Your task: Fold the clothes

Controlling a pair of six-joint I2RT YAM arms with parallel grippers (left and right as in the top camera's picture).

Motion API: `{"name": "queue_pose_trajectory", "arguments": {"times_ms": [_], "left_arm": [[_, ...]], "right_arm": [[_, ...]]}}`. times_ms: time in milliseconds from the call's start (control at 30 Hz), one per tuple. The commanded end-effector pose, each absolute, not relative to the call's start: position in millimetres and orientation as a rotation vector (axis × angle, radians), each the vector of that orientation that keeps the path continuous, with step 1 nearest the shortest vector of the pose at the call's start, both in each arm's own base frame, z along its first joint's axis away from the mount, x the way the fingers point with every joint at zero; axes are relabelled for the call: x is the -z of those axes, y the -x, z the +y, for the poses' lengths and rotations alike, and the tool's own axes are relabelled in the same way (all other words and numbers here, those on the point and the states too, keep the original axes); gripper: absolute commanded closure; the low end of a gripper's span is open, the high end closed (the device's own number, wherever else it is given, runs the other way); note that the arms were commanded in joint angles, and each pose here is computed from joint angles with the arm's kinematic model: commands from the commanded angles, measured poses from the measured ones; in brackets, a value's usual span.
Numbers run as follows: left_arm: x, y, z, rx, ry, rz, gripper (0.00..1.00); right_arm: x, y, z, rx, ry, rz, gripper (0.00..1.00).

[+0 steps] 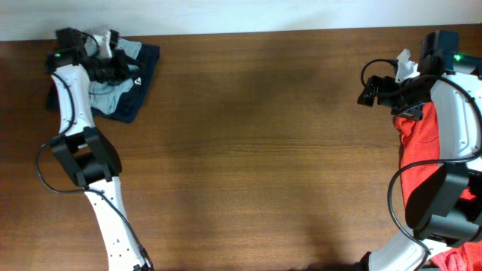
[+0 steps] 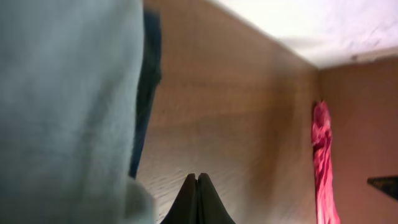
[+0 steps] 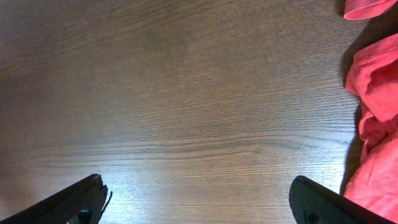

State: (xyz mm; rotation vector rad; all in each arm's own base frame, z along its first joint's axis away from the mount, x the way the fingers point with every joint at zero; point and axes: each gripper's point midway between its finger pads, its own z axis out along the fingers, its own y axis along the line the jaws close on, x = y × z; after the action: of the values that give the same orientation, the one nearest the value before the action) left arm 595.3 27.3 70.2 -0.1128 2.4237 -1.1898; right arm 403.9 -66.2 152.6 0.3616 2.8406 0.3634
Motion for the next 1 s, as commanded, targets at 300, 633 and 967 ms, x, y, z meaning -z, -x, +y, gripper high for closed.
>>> {"name": "queue_pose_trajectory", "arguments": {"times_ms": [300,633,967], "left_arm": [[-96.8,-592.4,37.1,1.216,0.008,2.327,1.00],[-248.4,-589.2,37.9,1.025,0.017,2.198,0.97],[-294.4,-579.3,73.2,0.643,0.127,2.214,0.01]], "right_arm": [[-147.5,-404.6,-69.1,-0.349,-0.376,2.852,0.02],[-147.7,-404.7,-69.1,-0.349,-0.376,2.852,0.01],[-147.7,-404.7,-69.1,-0.349,-0.376,2.852,0.01]]}}
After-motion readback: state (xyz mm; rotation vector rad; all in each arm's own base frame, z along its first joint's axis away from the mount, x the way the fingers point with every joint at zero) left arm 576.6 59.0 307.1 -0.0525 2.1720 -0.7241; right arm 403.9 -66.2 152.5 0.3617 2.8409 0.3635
